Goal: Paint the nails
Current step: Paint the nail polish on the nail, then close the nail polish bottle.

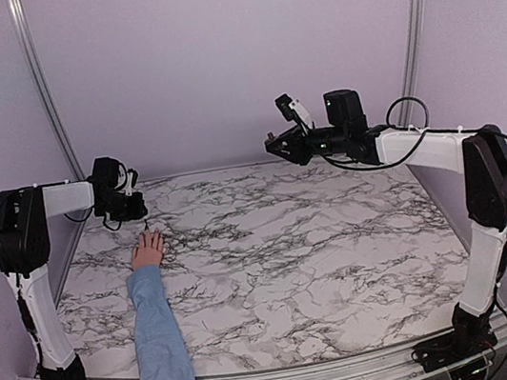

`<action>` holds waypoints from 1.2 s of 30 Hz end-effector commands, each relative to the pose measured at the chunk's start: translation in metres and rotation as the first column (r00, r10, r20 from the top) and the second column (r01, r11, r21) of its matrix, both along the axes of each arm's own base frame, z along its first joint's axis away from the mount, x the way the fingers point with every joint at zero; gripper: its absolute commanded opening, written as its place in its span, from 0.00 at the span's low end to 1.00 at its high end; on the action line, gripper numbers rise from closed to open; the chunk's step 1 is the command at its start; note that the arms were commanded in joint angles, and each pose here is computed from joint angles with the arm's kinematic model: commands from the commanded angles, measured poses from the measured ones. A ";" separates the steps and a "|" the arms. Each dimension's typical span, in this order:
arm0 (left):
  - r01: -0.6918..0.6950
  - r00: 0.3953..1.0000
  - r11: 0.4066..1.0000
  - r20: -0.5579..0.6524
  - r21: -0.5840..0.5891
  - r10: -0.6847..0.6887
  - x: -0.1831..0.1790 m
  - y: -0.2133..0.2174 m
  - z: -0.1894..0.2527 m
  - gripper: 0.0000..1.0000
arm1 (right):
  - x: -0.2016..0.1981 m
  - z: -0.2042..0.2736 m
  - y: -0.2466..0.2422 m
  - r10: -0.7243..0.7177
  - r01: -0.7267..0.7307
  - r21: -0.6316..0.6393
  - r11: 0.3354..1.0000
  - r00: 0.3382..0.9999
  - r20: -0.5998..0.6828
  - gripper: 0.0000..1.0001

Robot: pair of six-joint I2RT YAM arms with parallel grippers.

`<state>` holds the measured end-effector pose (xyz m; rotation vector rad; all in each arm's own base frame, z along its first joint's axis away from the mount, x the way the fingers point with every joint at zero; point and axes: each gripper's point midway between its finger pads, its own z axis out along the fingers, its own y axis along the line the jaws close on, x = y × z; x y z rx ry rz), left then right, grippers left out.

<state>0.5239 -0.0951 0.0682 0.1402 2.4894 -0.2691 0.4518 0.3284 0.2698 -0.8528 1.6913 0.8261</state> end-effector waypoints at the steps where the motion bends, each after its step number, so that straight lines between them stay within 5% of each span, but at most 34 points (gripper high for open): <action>1: -0.014 1.000 1.000 0.001 -0.004 0.014 0.008 0.003 -0.002 0.00 | 0.002 0.032 -0.006 -0.011 0.010 0.019 1.000 0.997 0.070 0.00; 19: -0.026 0.993 1.000 0.111 -0.005 0.026 0.031 0.007 0.044 0.00 | -0.003 0.044 -0.009 -0.012 0.010 0.019 1.000 0.995 0.100 0.00; 36: 0.044 0.945 0.994 0.328 -0.101 -0.009 -0.006 -0.020 0.156 0.00 | -0.039 0.065 -0.020 0.030 -0.038 0.045 0.998 0.986 0.161 0.00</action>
